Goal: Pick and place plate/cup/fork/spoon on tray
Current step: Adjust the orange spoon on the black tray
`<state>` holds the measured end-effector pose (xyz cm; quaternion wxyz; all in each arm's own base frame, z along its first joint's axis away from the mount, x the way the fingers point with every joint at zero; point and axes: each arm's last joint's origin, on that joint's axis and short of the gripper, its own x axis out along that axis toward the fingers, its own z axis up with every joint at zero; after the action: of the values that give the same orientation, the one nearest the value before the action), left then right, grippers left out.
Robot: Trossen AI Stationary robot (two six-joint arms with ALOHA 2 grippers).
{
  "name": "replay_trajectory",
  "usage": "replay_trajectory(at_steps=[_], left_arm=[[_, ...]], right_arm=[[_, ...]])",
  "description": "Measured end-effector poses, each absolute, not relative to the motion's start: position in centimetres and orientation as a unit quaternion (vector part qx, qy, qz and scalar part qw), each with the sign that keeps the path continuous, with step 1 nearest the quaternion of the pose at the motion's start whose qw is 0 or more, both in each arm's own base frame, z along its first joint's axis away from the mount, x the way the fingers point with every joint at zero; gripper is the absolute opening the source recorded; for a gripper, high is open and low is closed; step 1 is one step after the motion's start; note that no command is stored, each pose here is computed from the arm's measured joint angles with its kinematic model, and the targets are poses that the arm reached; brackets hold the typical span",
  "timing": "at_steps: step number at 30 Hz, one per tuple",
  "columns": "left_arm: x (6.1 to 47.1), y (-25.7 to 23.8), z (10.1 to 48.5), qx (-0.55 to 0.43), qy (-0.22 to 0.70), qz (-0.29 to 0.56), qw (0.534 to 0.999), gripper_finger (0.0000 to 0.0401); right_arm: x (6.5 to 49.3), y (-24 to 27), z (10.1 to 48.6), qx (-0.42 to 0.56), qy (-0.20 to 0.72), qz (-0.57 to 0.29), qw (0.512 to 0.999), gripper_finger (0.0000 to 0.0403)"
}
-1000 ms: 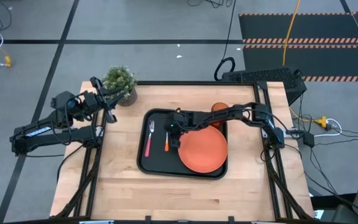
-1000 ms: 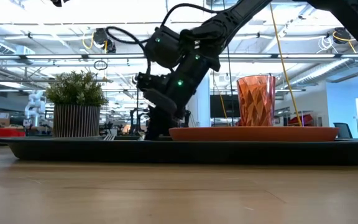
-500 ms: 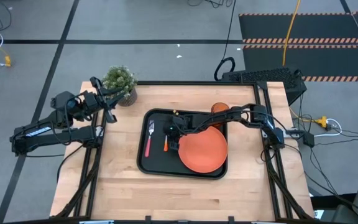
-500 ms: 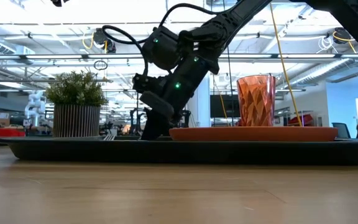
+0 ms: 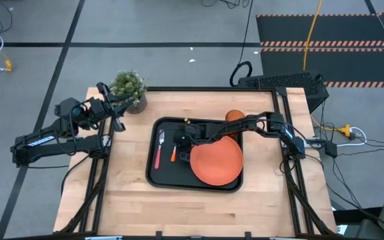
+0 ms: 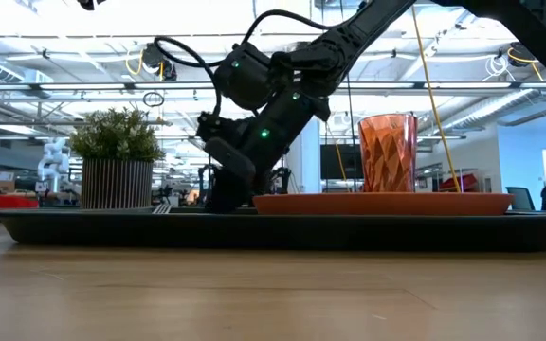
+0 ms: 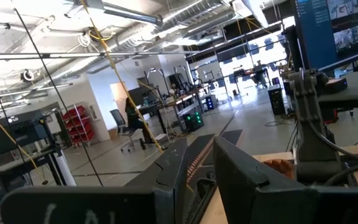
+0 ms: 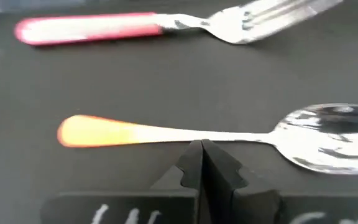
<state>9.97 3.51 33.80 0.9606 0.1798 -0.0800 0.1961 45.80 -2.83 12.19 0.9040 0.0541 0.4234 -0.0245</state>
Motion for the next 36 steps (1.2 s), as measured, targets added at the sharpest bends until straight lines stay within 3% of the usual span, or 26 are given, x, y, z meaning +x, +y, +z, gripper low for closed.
replay_trajectory(at_steps=[8,18,36], left_arm=[[10.0,3.5,33.8,0.180,-0.080,0.196,0.961,0.0081],[10.0,3.5,33.7,0.179,-0.077,0.196,0.961,0.0081],[10.0,3.5,33.7,0.179,-0.077,0.195,0.961,0.0081]], right_arm=[[46.1,-1.7,12.3,0.044,0.409,0.019,0.912,0.0000],[46.1,-3.0,13.0,-0.022,0.397,-0.082,0.914,0.0000],[46.1,-4.7,12.1,0.012,0.403,-0.086,0.911,0.0000]])
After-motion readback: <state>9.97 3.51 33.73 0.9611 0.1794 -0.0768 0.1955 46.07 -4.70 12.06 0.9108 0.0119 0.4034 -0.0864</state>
